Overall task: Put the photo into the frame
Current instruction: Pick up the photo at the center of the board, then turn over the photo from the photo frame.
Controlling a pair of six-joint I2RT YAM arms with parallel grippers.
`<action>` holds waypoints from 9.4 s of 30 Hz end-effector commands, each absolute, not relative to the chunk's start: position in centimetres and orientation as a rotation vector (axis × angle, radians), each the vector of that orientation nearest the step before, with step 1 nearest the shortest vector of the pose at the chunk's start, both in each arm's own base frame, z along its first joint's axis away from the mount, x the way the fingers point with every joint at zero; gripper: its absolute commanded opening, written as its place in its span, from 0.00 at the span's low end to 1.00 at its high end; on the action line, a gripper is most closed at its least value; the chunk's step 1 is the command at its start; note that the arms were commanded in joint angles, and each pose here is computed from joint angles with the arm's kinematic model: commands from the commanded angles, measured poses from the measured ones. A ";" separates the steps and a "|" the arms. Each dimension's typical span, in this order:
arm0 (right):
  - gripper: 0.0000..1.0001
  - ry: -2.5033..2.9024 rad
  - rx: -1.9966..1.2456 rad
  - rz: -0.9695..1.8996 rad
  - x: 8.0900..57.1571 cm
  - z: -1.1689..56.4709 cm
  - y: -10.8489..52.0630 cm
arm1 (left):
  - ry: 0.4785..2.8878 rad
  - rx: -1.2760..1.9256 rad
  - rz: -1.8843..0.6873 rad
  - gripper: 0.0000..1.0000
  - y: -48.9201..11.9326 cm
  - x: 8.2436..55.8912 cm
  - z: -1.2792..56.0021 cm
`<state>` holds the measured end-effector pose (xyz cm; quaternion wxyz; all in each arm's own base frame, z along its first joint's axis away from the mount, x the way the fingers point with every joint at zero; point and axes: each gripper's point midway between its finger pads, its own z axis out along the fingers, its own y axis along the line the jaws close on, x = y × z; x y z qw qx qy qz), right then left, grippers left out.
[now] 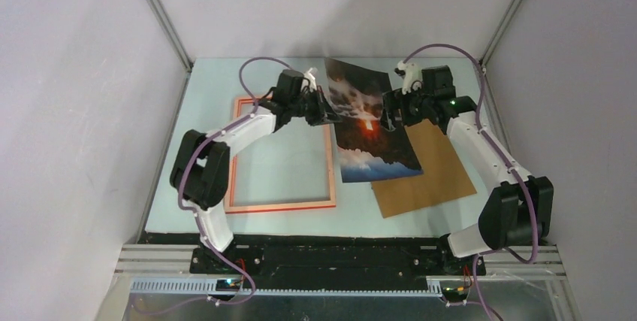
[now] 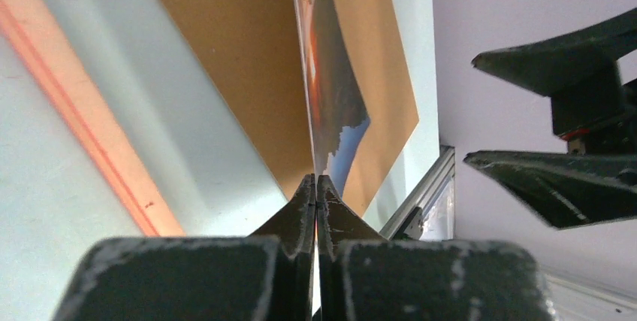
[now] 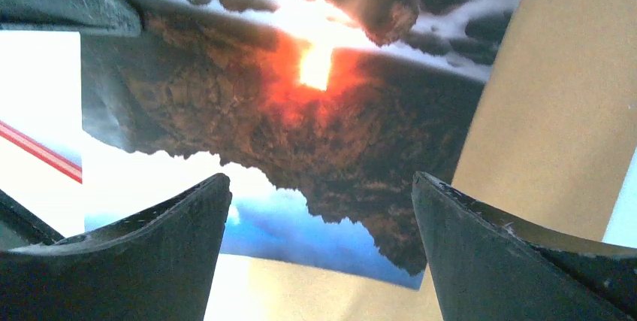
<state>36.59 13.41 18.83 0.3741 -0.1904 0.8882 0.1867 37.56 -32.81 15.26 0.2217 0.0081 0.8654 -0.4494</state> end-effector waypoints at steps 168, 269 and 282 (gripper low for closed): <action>0.00 2.226 0.198 1.196 32.2 11.3 31.7 | 1.949 -0.174 -0.496 1.00 -4.1 32.4 31.7; 0.00 2.108 0.219 1.307 33.7 9.6 33.9 | 2.776 -0.226 -0.733 0.46 -2.7 30.4 3.3; 0.00 2.133 0.071 1.240 33.9 8.6 34.0 | 2.751 -0.209 -0.707 0.51 -2.4 30.7 4.1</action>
